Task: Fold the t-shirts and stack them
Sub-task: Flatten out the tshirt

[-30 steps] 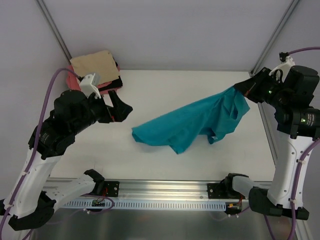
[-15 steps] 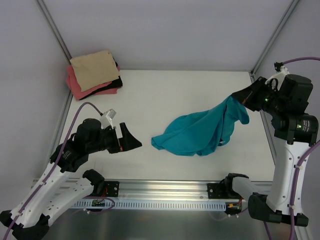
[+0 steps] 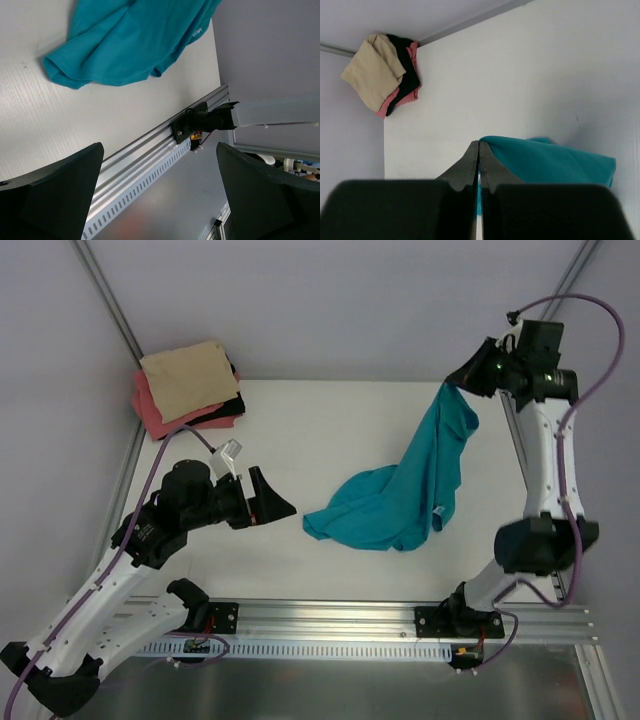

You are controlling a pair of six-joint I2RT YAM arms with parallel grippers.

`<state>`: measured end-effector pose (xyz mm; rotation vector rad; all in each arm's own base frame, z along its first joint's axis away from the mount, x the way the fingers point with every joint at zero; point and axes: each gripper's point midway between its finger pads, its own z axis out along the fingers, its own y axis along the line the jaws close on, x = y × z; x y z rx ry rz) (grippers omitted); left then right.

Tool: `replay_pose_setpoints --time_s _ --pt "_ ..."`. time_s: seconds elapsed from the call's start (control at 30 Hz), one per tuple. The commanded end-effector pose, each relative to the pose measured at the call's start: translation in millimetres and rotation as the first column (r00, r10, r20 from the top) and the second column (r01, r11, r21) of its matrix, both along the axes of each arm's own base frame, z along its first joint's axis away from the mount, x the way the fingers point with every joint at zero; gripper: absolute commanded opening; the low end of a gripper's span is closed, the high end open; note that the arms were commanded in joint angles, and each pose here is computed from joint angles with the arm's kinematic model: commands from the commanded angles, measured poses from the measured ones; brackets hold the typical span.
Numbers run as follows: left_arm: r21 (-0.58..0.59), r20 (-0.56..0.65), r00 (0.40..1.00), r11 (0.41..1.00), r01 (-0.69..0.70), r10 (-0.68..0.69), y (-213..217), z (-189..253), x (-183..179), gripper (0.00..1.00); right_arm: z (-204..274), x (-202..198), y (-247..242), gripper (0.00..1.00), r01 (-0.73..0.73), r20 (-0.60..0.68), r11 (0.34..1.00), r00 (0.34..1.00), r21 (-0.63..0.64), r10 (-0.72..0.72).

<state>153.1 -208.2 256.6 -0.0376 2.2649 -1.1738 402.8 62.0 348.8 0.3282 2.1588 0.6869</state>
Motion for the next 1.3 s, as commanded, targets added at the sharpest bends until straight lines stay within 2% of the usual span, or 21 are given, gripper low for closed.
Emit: replay_pose_setpoints --time_s 0.0,0.03,0.07,0.1,0.13,0.23,0.27,0.3,0.33,0.37,0.4,0.43,0.47,0.5,0.6,0.7,0.77,0.83,0.93,1.07,1.27 --pt "-0.054 0.044 0.999 0.998 -0.026 0.029 -5 26 8 0.99 10 97 -6 0.0 -0.005 0.137 1.0 0.991 -0.01 0.007" --pt "-0.059 0.037 0.998 0.998 -0.039 0.041 -6 28 9 0.99 59 115 -10 0.0 0.005 0.267 1.0 0.964 -0.023 0.001" --pt "-0.06 0.036 0.998 0.997 -0.045 0.047 -6 29 10 0.99 20 156 -17 0.6 0.019 0.207 1.0 0.978 -0.024 -0.014" --pt "-0.059 0.037 0.998 0.997 -0.057 0.059 -8 29 14 0.99 21 166 -26 0.99 0.05 0.211 0.999 0.976 -0.014 -0.046" --pt "-0.063 0.038 0.997 0.996 -0.06 0.062 -10 30 16 0.99 41 173 -33 1.0 0.07 0.269 0.998 0.961 -0.007 -0.065" --pt "-0.056 0.043 0.998 0.998 -0.036 0.039 -23 28 25 0.99 41 169 -45 0.99 0.093 0.271 0.996 0.958 0.005 -0.091" --pt "-0.05 0.041 0.999 0.999 -0.018 0.02 -29 25 25 0.99 -9 163 -45 1.0 0.091 0.158 0.996 0.983 0.002 -0.091" --pt "-0.045 0.034 0.999 0.999 -0.007 0.008 -40 19 33 0.99 32 142 -43 1.0 0.093 0.27 0.996 0.959 -0.011 -0.087" --pt "-0.042 0.035 0.999 0.999 0.012 -0.01 -48 15 36 0.99 27 130 -42 1.0 0.089 0.264 0.996 0.961 -0.015 -0.081" --pt "-0.04 0.033 0.999 0.999 0.029 -0.028 -58 11 39 0.99 -5 118 -41 0.99 0.081 0.189 0.997 0.979 -0.019 -0.076" --pt "-0.013 0.0 0.998 0.998 0.063 -0.063 -76 -4 42 0.99 12 94 -37 1.0 0.078 0.211 0.997 0.975 -0.025 -0.071" --pt "-0.021 0.027 0.996 0.996 0.082 -0.082 -90 -3 49 0.99 7 81 -34 0.99 0.059 0.2 0.998 0.978 -0.025 -0.053" --pt "0.014 0.0 0.993 0.993 0.121 -0.121 -114 -16 53 0.99 -24 66 -32 0.99 0.057 0.132 0.998 0.99 -0.022 -0.054" --pt "0.037 0.015 0.988 0.988 0.151 -0.152 -129 -22 57 0.99 -4 40 -30 0.99 0.071 0.18 0.997 0.981 -0.022 -0.066" --pt "0.119 -0.011 0.968 0.96 0.252 -0.253 -183 -47 66 0.99 -18 -2 -25 0.99 0.087 0.17 0.996 0.982 -0.016 -0.083" --pt "0.236 -0.023 0.937 0.909 0.343 -0.347 -227 -75 69 0.99 -35 -24 -19 0.99 0.078 0.12 0.997 0.99 -0.016 -0.076" --pt "0.318 -0.029 0.928 0.877 0.36 -0.371 -239 -90 71 0.99 -28 -40 -15 0.99 0.074 0.133 0.997 0.989 -0.01 -0.072" --pt "0.402 0.011 0.909 0.834 0.378 -0.417 -261 -98 78 0.99 -30 -52 -16 1.0 0.086 0.127 0.996 0.989 -0.023 -0.082" --pt "0.59 0.063 0.907 0.748 0.304 -0.417 -260 -117 92 0.98 -28 -80 -19 1.0 0.103 0.125 0.993 0.988 -0.06 -0.095" --pt "0.738 0.083 0.898 0.632 0.236 -0.432 -246 -145 102 0.96 -36 -99 -19 0.99 0.111 0.108 0.992 0.989 -0.063 -0.103" --pt "0.85 0.116 0.911 0.515 0.114 -0.395 -210 -170 117 0.95 -34 -114 -13 1.0 0.095 0.098 0.995 0.991 -0.043 -0.091"
